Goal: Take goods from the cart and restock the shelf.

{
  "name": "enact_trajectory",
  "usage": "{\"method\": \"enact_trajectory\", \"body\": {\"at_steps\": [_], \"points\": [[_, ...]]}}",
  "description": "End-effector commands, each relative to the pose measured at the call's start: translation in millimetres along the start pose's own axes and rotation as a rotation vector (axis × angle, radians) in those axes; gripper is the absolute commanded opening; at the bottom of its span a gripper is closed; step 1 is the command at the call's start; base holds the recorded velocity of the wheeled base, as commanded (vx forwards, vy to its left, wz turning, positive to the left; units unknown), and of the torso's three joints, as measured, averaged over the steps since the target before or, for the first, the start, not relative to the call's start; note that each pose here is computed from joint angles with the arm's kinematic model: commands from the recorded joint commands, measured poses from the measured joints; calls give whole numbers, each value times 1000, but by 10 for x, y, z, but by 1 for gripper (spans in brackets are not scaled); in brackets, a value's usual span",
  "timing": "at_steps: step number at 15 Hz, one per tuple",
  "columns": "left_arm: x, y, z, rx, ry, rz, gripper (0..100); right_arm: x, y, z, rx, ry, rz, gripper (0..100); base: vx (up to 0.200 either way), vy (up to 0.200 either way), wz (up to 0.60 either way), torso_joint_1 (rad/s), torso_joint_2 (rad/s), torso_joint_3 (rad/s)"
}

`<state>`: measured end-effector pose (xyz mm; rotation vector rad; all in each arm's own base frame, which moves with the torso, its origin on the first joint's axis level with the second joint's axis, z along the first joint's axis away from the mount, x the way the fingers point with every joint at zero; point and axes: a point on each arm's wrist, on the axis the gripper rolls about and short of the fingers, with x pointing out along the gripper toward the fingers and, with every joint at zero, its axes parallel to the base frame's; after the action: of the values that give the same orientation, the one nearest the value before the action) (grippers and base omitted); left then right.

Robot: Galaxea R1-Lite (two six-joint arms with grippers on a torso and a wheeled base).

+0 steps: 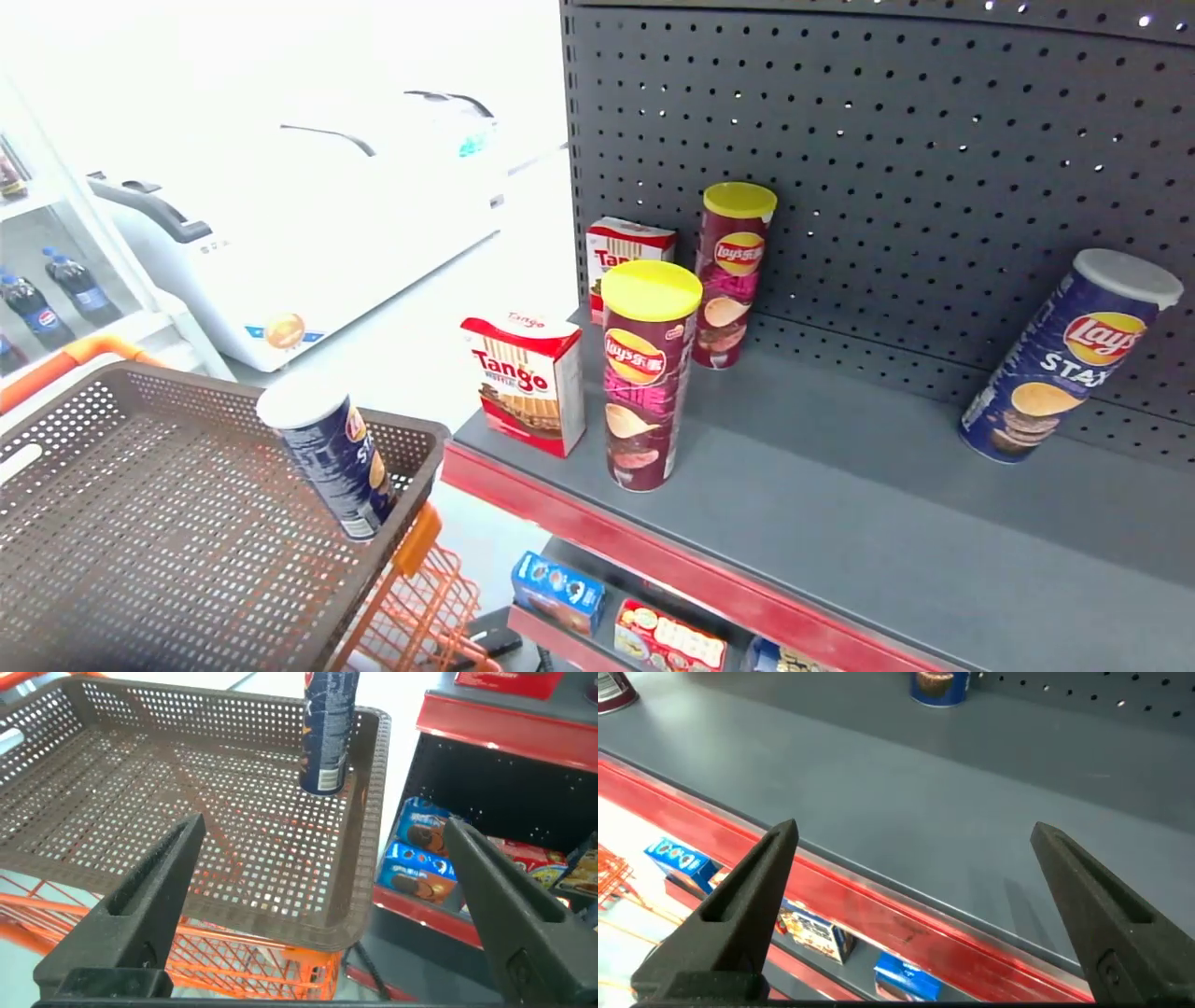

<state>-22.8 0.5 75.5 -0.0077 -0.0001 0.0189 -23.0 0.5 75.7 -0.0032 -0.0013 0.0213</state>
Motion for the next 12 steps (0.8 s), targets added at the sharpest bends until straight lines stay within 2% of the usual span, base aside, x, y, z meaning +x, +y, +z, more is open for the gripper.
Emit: {"method": "enact_trajectory", "body": {"at_steps": [1,6,7,8,9,10,12], "points": [[1,0,0,0,2,1,100,1,0,0,0,1,0,100,0,0,0,0,0,0],[1,0,0,0,2,-2,100,1,0,0,0,1,0,100,0,0,0,0,0,0],[-5,-3,29,15,-14,-11,100,1,0,0,-1,1,0,100,0,0,0,0,0,0],[-32,-8,118,27,-39,-31,100,1,0,0,0,1,0,100,0,0,0,0,0,0],[-42,-12,317,31,-33,-69,100,1,0,0,0,1,0,100,0,0,0,0,0,0],[44,-16,520,31,45,-84,100,1,0,0,-1,1,0,100,0,0,0,0,0,0],[276,-30,758,33,149,-126,100,1,0,0,-1,1,0,100,0,0,0,0,0,0]]}}
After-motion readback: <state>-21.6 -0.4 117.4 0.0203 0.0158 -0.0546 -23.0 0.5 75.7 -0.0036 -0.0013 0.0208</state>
